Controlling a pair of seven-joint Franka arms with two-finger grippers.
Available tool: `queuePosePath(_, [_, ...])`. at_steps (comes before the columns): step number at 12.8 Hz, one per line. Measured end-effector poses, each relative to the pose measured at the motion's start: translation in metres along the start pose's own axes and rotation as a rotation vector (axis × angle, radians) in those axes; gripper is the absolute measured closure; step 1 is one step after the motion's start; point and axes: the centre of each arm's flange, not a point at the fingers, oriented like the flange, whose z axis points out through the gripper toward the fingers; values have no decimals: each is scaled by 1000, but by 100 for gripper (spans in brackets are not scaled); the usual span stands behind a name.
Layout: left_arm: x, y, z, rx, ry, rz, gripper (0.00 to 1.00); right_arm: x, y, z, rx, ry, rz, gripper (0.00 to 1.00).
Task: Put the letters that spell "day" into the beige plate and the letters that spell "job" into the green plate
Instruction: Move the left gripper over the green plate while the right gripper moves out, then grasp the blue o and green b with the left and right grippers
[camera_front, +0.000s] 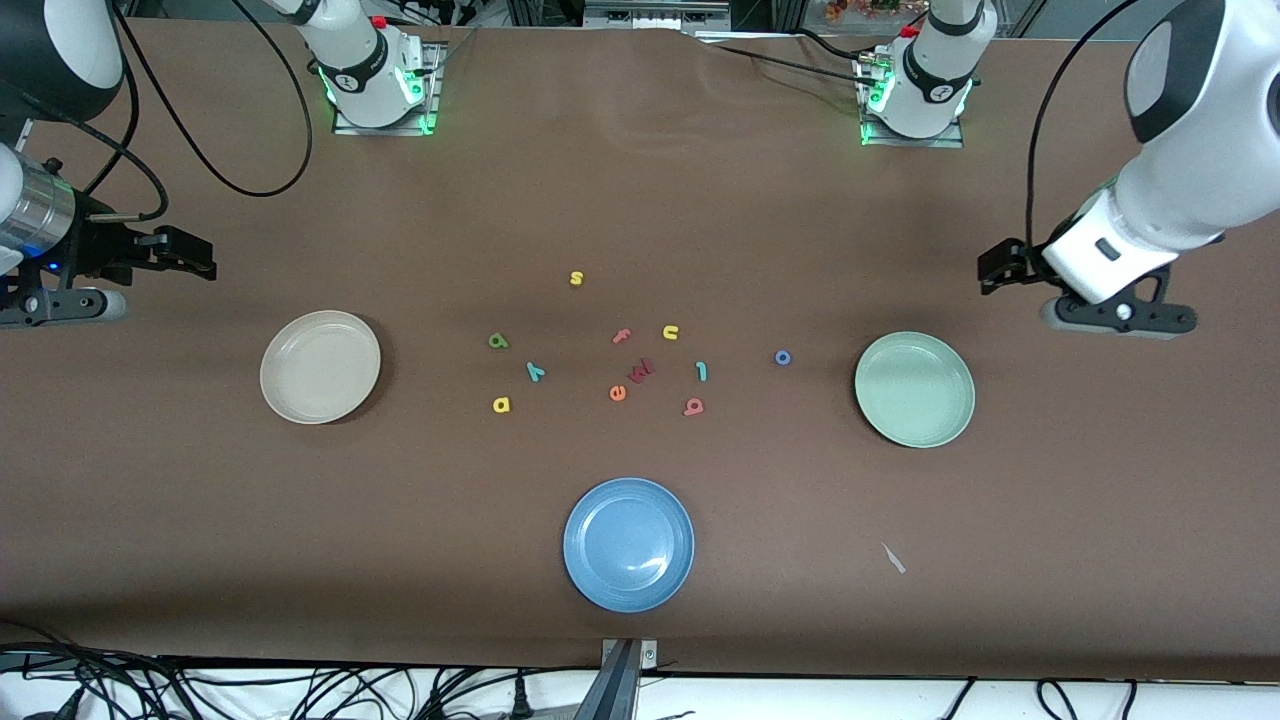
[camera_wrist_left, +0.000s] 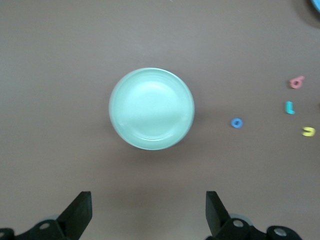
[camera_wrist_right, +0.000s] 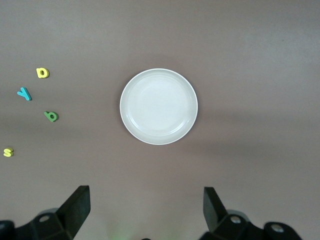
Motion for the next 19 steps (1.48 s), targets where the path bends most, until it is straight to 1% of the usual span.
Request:
queuePosePath(1, [4, 10, 10, -15, -17, 14, 0, 0, 0, 0, 0, 0, 0, 0])
queuePosePath(3, [11, 41, 28, -16, -36, 68, 0, 0, -1, 0, 1, -1, -2, 0])
queuePosePath(5, [21, 78, 53, -17, -37, 127, 0, 0, -2, 1, 2, -2, -2, 0])
queuePosePath(7, [34, 118, 90, -23, -29, 175, 0, 2, -5, 4, 3, -9, -7, 0])
queuePosePath(10, [47, 146, 139, -30, -47, 204, 0, 7, -24, 12, 4, -24, -39, 0])
queuePosePath(13, [49, 150, 144, -31, -50, 200, 0, 8, -68, 15, 4, -29, -117, 0])
queuePosePath(15, [50, 150, 141, -32, -43, 198, 0, 11, -102, 25, 16, -48, -170, 0])
queuePosePath(17, [50, 150, 140, -32, -42, 196, 0, 15, -121, 41, 25, -73, -198, 0])
queuePosePath(19, [50, 150, 140, -32, -42, 196, 0, 22, -132, 59, 27, -69, -201, 0])
